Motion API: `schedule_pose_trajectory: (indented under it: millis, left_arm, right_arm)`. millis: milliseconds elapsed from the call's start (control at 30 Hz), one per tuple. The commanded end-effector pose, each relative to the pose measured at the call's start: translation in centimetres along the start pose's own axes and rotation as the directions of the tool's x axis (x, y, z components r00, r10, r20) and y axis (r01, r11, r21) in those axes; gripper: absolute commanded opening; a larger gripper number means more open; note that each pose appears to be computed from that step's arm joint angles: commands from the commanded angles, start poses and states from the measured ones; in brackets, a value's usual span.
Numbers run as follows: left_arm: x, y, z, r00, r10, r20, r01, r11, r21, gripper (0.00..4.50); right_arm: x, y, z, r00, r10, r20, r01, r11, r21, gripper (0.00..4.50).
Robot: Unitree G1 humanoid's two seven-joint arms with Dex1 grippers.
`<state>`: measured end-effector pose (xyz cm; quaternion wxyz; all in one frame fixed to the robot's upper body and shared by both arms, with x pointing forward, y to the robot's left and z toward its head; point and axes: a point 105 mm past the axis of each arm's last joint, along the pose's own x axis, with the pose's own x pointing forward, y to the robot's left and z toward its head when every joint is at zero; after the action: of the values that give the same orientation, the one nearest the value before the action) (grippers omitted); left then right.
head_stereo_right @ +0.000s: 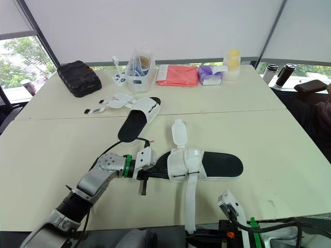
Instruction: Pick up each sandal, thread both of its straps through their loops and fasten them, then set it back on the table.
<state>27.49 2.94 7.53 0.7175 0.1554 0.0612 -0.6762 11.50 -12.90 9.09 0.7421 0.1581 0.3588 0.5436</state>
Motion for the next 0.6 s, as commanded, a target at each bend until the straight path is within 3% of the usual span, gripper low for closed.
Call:
schedule_pose_trajectory:
  millis: [33, 133, 233, 333, 600]
  left_arm:
    - [0.6, -0.8, -1.9, 0.998, -0.029, -0.064, 0.026, 0.999, -0.042, 0.00]
    - [0.7, -0.9, -1.9, 0.997, -0.035, -0.062, 0.032, 0.998, -0.045, 0.00]
    - [0.8, -0.8, -1.9, 0.997, -0.037, -0.061, 0.034, 0.998, -0.043, 0.00]
    - [1.1, -0.8, -1.8, 0.998, -0.036, -0.055, 0.033, 0.999, -0.041, 0.00]
    - [1.0, -0.6, -1.8, 0.998, -0.015, -0.053, 0.013, 0.999, -0.044, 0.00]
  right_arm:
    - [-0.4, 2.4, 2.2, 0.995, 0.084, 0.052, -0.081, 0.995, -0.051, 0.02]
    - [-1.1, 3.6, 6.4, 0.974, 0.154, 0.167, -0.139, 0.985, -0.101, 0.02]
    - [-1.2, 3.8, 8.6, 0.957, 0.174, 0.233, -0.157, 0.983, -0.091, 0.02]
    - [-1.3, 2.4, 11.2, 0.926, 0.163, 0.340, -0.157, 0.987, -0.046, 0.02]
    - [-1.4, -2.7, 13.3, 0.874, 0.032, 0.484, -0.094, 0.990, 0.104, 0.02]
